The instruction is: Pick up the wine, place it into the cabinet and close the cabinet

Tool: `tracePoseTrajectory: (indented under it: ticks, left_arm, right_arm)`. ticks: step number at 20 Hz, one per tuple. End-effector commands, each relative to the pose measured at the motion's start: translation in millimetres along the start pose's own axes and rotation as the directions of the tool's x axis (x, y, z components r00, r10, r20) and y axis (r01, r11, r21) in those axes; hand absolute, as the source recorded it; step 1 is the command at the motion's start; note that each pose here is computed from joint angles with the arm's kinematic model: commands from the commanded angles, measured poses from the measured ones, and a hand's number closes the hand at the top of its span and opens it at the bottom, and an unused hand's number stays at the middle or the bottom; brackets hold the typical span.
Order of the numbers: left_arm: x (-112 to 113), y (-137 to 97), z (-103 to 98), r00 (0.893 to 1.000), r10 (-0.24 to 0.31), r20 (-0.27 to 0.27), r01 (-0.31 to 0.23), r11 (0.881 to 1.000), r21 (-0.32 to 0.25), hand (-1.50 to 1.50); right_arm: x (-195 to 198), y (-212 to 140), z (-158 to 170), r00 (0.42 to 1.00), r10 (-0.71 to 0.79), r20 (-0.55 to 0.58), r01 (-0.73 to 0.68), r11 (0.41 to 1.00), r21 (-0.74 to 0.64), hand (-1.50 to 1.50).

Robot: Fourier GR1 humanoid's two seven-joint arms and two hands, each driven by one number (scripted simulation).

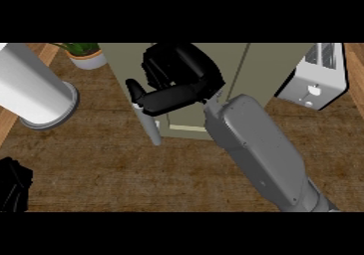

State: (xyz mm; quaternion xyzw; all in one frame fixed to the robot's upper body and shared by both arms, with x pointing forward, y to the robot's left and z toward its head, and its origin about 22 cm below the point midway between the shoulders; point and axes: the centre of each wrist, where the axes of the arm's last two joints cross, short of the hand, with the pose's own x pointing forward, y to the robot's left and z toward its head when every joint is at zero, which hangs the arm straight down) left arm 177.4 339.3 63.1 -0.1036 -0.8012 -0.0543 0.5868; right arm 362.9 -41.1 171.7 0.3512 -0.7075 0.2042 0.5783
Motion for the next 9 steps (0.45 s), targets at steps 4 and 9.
tracePoseTrajectory:
  ticks: [4, 9]
  left_arm:
    - [7.4, 2.0, 2.3, 1.000, 0.000, 0.013, 0.000, 1.000, -0.022, 1.50]
    - [1.3, 7.1, -4.6, 1.000, 0.012, -0.004, -0.012, 1.000, 0.005, 1.50]
  right_arm:
    - [-3.7, -62.7, 10.2, 0.998, 0.044, -0.038, -0.050, 0.981, -0.186, 1.50]
    - [-6.6, -67.8, 10.9, 0.998, 0.032, -0.056, -0.041, 0.986, -0.162, 1.50]
